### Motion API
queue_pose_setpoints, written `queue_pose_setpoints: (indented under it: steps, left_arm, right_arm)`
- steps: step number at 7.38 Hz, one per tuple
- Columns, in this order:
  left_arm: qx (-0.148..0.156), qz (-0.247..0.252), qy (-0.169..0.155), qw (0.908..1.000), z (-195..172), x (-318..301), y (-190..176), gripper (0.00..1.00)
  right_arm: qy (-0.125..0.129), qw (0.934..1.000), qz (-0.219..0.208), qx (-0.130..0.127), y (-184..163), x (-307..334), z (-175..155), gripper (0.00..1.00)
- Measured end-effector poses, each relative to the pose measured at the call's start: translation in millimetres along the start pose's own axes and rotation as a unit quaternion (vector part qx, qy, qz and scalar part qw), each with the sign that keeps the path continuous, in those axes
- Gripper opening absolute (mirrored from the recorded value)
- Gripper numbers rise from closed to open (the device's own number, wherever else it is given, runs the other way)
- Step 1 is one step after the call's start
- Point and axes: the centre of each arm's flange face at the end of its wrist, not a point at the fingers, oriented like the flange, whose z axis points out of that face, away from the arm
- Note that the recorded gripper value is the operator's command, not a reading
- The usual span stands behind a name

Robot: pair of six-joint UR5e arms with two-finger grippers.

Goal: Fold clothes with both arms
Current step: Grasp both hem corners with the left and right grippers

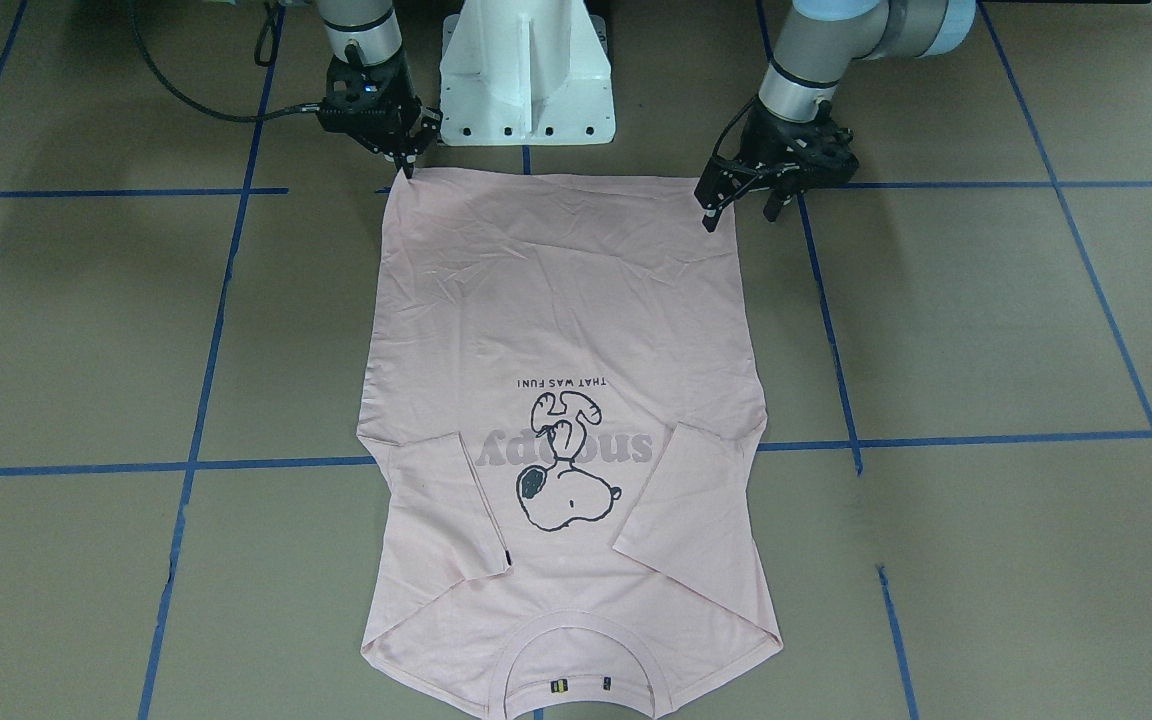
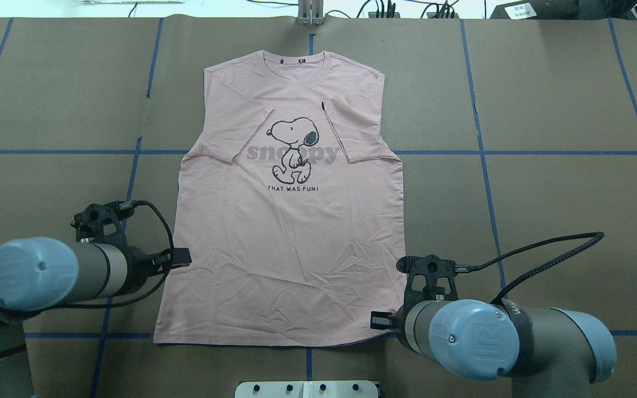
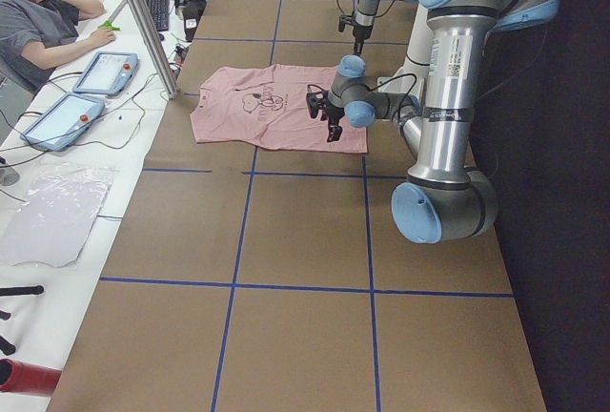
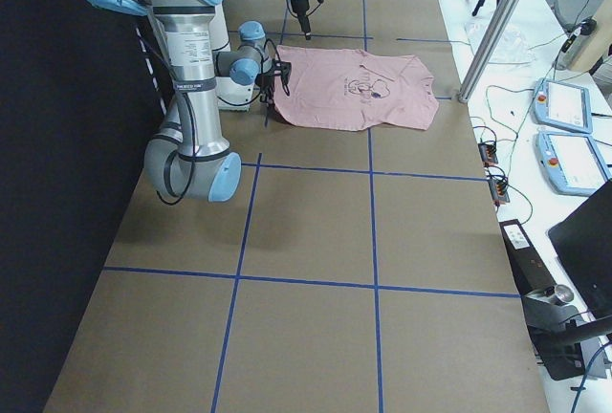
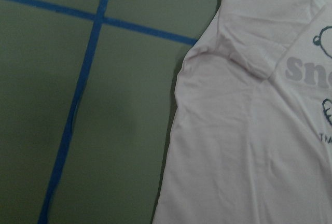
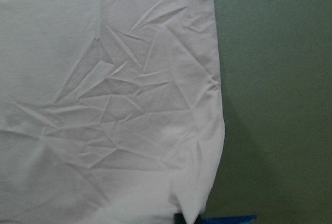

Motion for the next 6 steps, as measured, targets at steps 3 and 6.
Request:
queue_pose_setpoints:
  steps: [3, 6]
  left_arm:
    - [-0.013, -0.014, -0.021, 0.9996, 18.7, -13.7, 48.1, 0.95]
    - [-0.019, -0.012, -0.033, 0.9992, 27.9, -21.3, 61.0, 0.90]
  right_arm:
    - [-0.002, 1.0000, 0.000, -0.001, -1.8, -0.7, -2.9, 0.00]
    - [-0.003, 1.0000, 0.000, -0.004, -1.7, -2.1, -3.7, 0.00]
